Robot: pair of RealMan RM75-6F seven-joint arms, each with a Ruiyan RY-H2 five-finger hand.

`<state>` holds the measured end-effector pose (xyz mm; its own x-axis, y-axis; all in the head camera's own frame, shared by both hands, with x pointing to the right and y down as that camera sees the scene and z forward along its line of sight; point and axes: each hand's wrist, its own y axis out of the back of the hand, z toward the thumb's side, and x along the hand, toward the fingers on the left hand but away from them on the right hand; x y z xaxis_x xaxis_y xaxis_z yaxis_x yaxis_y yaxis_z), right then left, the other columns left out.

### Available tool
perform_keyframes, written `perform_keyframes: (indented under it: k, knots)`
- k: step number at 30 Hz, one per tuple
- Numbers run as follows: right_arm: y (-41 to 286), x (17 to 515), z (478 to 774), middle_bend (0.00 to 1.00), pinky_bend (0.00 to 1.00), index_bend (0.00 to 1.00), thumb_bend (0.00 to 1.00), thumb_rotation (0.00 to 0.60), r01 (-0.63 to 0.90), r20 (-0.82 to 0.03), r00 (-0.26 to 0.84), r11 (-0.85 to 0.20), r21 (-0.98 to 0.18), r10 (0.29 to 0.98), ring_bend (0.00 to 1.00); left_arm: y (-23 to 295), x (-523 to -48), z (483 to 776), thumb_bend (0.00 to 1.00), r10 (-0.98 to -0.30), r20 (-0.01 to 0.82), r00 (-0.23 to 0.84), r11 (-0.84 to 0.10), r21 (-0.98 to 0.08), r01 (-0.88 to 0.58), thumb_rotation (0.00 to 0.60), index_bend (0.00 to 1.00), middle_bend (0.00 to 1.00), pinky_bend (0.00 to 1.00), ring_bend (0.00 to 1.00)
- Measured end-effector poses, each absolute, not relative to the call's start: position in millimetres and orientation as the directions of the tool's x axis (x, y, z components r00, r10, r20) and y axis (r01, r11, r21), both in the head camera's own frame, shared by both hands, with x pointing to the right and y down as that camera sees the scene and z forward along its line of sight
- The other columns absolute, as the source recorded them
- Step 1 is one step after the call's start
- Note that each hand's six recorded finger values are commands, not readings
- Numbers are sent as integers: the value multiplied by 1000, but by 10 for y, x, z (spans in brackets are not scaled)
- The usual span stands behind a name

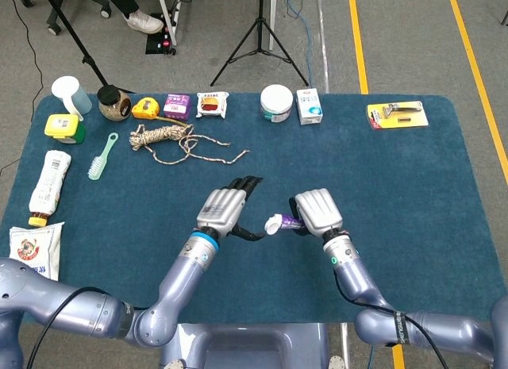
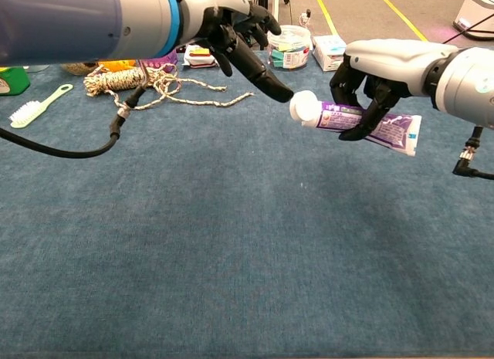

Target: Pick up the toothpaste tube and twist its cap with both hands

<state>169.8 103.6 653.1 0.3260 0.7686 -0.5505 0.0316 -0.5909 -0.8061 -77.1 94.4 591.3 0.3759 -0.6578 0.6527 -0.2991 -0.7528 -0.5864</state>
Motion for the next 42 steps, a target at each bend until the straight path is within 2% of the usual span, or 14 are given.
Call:
perform_keyframes:
  k: [19, 42]
  knots:
    - [1049, 1654, 6470, 833, 993, 797, 299, 600, 50, -535, 339, -583, -811, 773, 937, 954, -492, 5990, 114, -671, 647, 362, -741, -575, -346, 492, 43, 91, 215, 69]
    - [1068, 1716, 6415, 860, 1000, 819, 299, 600, 144, -508, 391, -596, -790, 767, 965, 870, -587, 6060, 114, -691, 646, 324, -722, -594, -354, 491, 35, 91, 215, 58]
